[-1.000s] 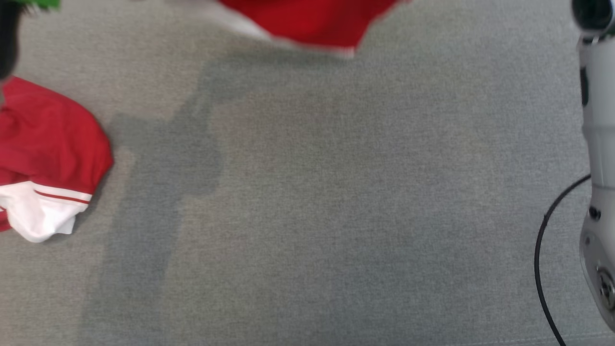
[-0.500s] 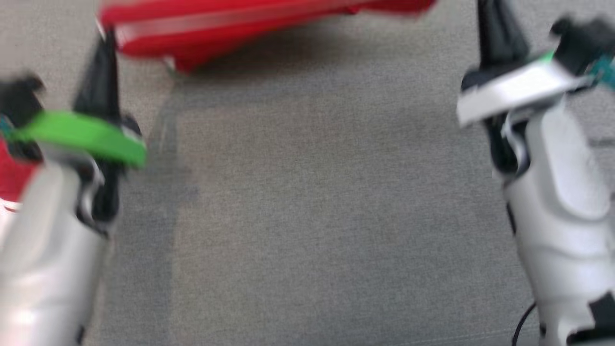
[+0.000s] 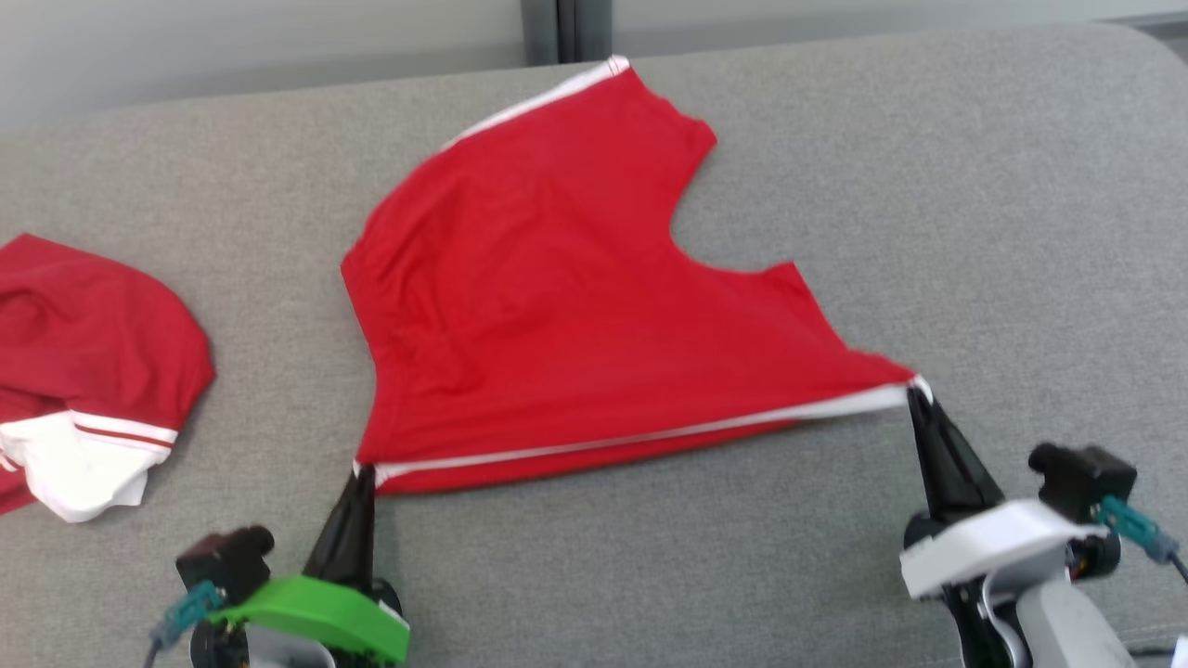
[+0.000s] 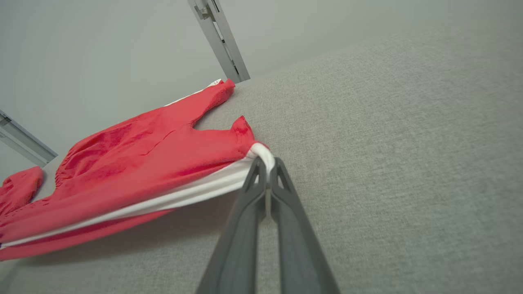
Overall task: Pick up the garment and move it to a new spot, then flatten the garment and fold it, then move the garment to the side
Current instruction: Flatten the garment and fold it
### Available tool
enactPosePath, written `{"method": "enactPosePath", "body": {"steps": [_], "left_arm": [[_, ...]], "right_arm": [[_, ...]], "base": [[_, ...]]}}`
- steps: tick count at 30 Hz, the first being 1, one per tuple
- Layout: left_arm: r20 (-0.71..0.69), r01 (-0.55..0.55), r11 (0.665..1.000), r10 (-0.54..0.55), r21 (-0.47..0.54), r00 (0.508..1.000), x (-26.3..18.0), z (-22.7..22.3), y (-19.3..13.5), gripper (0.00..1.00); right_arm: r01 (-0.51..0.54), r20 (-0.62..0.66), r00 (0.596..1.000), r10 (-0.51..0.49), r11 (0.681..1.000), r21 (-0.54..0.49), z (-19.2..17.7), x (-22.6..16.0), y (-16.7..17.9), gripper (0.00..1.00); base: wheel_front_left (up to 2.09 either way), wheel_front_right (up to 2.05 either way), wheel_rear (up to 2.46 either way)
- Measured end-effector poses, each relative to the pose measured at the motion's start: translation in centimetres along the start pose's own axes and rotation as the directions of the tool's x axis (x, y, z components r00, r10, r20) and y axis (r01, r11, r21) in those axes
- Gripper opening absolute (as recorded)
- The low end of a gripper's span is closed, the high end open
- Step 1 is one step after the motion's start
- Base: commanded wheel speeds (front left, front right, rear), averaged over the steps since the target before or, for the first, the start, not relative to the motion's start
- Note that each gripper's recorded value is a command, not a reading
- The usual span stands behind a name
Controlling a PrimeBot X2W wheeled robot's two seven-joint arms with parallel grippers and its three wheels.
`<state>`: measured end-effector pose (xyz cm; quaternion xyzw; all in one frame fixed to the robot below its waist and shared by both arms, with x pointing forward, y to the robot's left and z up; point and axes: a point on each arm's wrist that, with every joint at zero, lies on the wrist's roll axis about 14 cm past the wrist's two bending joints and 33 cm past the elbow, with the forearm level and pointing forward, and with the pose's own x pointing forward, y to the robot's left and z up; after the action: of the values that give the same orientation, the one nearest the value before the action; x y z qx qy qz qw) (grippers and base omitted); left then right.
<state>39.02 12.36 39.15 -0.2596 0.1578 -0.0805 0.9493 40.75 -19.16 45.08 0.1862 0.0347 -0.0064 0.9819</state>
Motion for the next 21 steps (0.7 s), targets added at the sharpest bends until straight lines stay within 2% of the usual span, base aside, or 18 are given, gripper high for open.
{"method": "enactPosePath", "body": {"steps": [7, 11, 15, 21], "left_arm": [[0.014, 0.02, 0.999, -0.02, 0.038, 1.0, -3.6, -0.5, -0.9, 0.0], [0.038, 0.068, 0.992, -0.072, 0.109, 0.997, -4.1, 0.6, -2.0, 0.0], [0.083, 0.085, 0.99, -0.094, 0.11, 0.992, -3.1, 2.1, -2.7, 0.0], [0.161, 0.116, 0.985, -0.135, 0.125, 0.978, 0.7, 5.5, -3.7, 0.0]], "right_arm": [[0.015, -0.015, 1.0, -0.015, 1.0, 0.017, -0.5, -4.0, -0.7, 0.0], [-0.007, 0.021, 1.0, 0.007, 1.0, 0.024, 0.8, -3.9, -0.3, 0.0], [-0.057, 0.066, 0.996, 0.056, 0.998, 0.011, 2.4, -1.6, 1.0, 0.0], [-0.15, 0.132, 0.979, 0.157, 0.987, -0.059, 5.0, 5.2, 4.1, 0.0]], "base": [[0.0, 0.0, 0.0], [0.0, 0.0, 0.0], [0.0, 0.0, 0.0], [0.0, 0.0, 0.0]]}}
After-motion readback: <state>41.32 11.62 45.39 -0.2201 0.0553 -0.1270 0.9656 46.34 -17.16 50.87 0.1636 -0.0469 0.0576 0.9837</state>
